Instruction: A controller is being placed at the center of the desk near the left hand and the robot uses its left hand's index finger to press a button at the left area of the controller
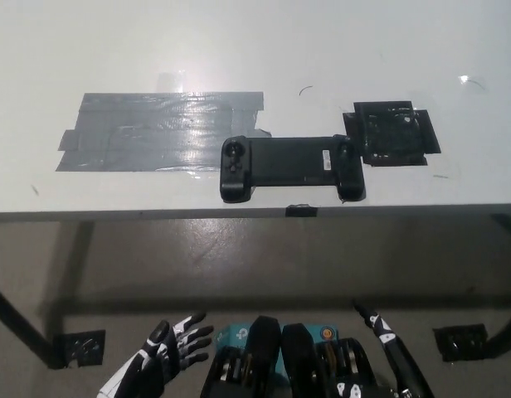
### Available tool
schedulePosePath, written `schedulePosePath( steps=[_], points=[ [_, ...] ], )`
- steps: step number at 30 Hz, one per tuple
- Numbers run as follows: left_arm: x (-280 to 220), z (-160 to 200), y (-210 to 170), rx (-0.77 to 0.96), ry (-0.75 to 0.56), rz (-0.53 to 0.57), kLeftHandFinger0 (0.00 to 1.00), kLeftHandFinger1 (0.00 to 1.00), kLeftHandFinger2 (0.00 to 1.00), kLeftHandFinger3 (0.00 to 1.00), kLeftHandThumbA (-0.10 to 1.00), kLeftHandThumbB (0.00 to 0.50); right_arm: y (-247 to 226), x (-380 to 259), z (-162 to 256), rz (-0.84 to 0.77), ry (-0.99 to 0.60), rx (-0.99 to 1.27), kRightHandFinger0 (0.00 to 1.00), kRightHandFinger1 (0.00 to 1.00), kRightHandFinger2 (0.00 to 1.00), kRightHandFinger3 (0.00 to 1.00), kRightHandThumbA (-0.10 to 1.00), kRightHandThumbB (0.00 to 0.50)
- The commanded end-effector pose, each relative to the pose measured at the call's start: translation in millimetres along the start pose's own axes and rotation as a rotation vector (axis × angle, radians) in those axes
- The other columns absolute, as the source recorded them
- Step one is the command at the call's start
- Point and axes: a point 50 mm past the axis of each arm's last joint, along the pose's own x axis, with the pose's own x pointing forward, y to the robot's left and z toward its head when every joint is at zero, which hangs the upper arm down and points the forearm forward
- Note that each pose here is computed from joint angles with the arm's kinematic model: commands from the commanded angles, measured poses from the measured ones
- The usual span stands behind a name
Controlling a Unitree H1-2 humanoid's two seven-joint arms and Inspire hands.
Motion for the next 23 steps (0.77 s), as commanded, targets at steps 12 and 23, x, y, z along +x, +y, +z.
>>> schedulePosePath(
  steps=[12, 23],
  points=[
    [4, -18, -6, 0.375, -0.310, 0.235, 1.00, 1.00, 1.00, 1.00, 1.00, 0.352, 4, -10, 0, -0.046, -0.090, 0.029, 1.00, 1.00, 1.00, 1.00, 1.00, 0.308],
    [6, -17, -14, 0.366, -0.330, 0.285, 1.00, 1.00, 1.00, 1.00, 1.00, 0.328, 5, -13, 0, -0.050, -0.087, 0.031, 1.00, 1.00, 1.00, 1.00, 1.00, 0.311]
  ],
)
